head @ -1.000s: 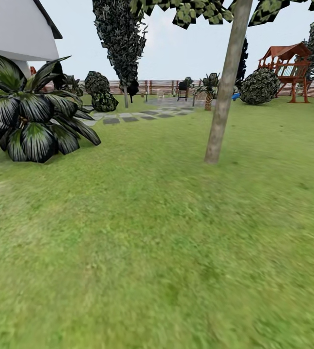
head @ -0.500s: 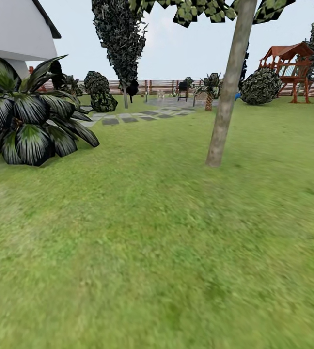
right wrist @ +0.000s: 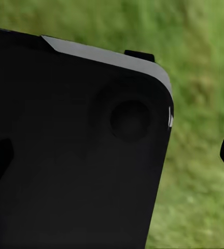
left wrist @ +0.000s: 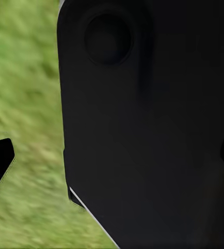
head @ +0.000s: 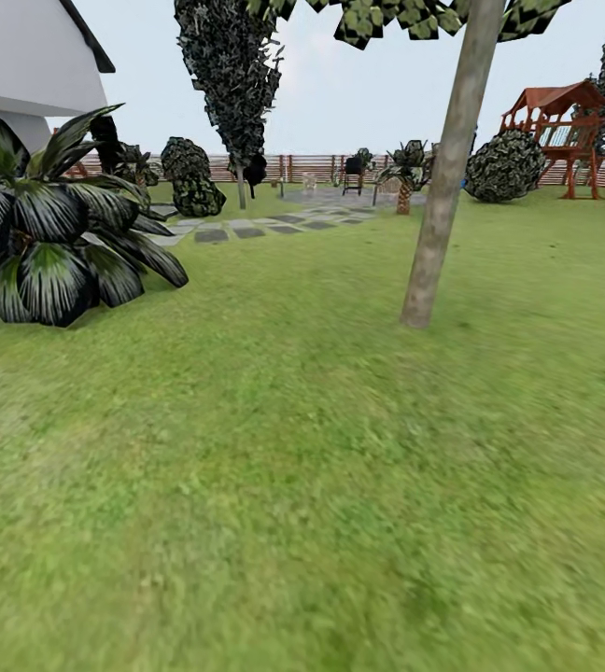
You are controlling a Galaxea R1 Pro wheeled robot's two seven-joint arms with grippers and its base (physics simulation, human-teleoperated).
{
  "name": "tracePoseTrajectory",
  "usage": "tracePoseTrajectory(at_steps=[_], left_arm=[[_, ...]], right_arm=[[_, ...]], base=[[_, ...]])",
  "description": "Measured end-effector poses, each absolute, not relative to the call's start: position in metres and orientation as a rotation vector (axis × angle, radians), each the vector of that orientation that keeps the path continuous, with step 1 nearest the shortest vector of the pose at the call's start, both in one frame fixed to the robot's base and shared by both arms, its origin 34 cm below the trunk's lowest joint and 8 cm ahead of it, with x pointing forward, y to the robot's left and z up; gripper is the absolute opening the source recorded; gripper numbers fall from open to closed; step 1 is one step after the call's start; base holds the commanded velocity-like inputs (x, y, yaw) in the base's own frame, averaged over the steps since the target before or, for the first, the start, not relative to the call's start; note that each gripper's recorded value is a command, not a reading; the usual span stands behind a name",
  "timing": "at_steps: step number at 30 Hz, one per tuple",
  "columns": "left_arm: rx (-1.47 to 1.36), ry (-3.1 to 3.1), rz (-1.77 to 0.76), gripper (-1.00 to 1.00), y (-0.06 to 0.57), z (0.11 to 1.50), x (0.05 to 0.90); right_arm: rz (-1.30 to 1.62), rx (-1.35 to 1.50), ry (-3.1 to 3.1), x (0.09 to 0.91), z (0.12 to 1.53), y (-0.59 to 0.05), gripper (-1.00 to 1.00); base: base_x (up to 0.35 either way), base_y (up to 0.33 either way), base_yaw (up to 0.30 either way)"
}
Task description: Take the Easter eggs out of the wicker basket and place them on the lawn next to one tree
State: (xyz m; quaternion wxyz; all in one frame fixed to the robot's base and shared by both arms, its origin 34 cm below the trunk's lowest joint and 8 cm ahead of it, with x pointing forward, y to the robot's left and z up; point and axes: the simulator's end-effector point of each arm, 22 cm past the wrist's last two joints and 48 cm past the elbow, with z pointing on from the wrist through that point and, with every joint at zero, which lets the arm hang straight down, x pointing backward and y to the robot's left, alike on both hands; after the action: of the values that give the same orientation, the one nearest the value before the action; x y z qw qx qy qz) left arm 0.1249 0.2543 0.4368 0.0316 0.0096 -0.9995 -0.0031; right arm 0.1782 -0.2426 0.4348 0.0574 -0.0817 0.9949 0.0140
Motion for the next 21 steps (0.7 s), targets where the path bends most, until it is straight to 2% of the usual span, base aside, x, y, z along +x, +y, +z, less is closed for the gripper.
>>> tracePoseTrajectory(at_steps=[21], left_arm=[[0.03, -3.078, -0.009, 1.0, 0.2543, 0.4368, 0.1249]], right_arm=[[0.042, -0.245, 3.018, 0.1779, 0.4347, -0.2427, 1.0]], base=[[0.339, 0.0, 0.0]])
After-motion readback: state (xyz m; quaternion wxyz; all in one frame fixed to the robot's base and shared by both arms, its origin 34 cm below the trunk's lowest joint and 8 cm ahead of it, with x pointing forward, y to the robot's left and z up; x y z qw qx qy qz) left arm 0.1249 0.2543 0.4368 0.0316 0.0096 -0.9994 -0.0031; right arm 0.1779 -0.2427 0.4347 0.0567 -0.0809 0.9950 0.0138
